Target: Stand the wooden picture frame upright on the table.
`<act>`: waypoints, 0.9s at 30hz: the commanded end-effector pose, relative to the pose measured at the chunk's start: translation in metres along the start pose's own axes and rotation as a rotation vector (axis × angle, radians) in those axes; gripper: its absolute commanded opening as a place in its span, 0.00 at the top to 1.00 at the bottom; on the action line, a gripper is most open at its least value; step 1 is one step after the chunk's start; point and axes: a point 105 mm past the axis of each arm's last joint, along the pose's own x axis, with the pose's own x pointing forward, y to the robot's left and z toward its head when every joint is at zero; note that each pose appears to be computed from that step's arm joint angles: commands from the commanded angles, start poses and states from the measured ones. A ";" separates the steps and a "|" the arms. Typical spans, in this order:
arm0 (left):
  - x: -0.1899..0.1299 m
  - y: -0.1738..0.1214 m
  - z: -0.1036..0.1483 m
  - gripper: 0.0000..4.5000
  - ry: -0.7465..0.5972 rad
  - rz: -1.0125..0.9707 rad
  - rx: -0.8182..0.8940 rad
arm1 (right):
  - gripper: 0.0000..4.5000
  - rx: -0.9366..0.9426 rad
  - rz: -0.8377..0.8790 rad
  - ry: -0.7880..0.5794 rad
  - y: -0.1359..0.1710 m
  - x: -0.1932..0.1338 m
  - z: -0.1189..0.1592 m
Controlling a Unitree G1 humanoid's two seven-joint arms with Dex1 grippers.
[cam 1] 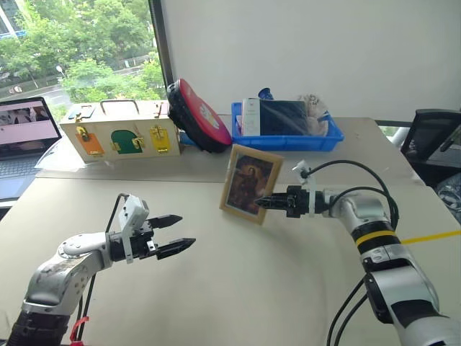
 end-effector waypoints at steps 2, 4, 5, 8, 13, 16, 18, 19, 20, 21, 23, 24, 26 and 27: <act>0.002 0.002 0.006 0.00 -0.017 -0.001 0.035 | 0.73 -0.172 -0.003 0.143 0.002 0.007 -0.029; 0.002 0.002 0.006 0.00 -0.016 -0.002 0.034 | 0.73 -0.200 -0.013 0.158 0.003 0.009 -0.035; 0.003 0.002 0.006 0.00 -0.017 -0.007 0.038 | 0.62 -0.198 -0.012 0.154 0.004 0.009 -0.037; 0.005 0.006 0.009 0.00 -0.026 -0.011 0.046 | 0.40 -0.179 -0.017 0.141 0.007 0.008 -0.038; 0.011 0.017 0.010 0.00 -0.054 -0.002 0.073 | 0.01 -0.166 -0.080 0.157 0.000 0.000 -0.043; 0.014 0.020 0.007 0.00 -0.042 -0.014 0.052 | 0.01 -0.142 -0.133 0.147 -0.005 -0.013 -0.041; 0.013 0.021 0.009 0.00 -0.058 -0.014 0.053 | 0.01 -0.136 -0.156 0.155 -0.006 -0.024 -0.041; 0.013 0.022 0.010 0.00 -0.067 -0.011 0.052 | 0.01 -0.135 -0.161 0.162 -0.005 -0.029 -0.042; 0.011 0.023 0.010 0.00 -0.068 -0.011 0.051 | 0.01 -0.147 -0.169 0.182 -0.004 -0.036 -0.044; 0.010 0.024 0.009 0.00 -0.065 -0.010 0.049 | 0.01 -0.164 -0.182 0.203 -0.004 -0.044 -0.046; 0.007 0.026 0.009 0.00 -0.072 0.003 0.049 | 0.01 -0.177 -0.229 0.224 -0.002 -0.063 -0.046; 0.006 0.027 0.009 0.00 -0.078 0.008 0.049 | 0.01 -0.175 -0.243 0.225 -0.001 -0.069 -0.045; 0.004 0.028 0.010 0.00 -0.088 0.018 0.046 | 0.01 -0.171 -0.261 0.224 0.003 -0.079 -0.043; 0.001 0.031 0.010 0.00 -0.087 0.034 0.047 | 0.01 -0.187 -0.261 0.238 0.008 -0.090 -0.042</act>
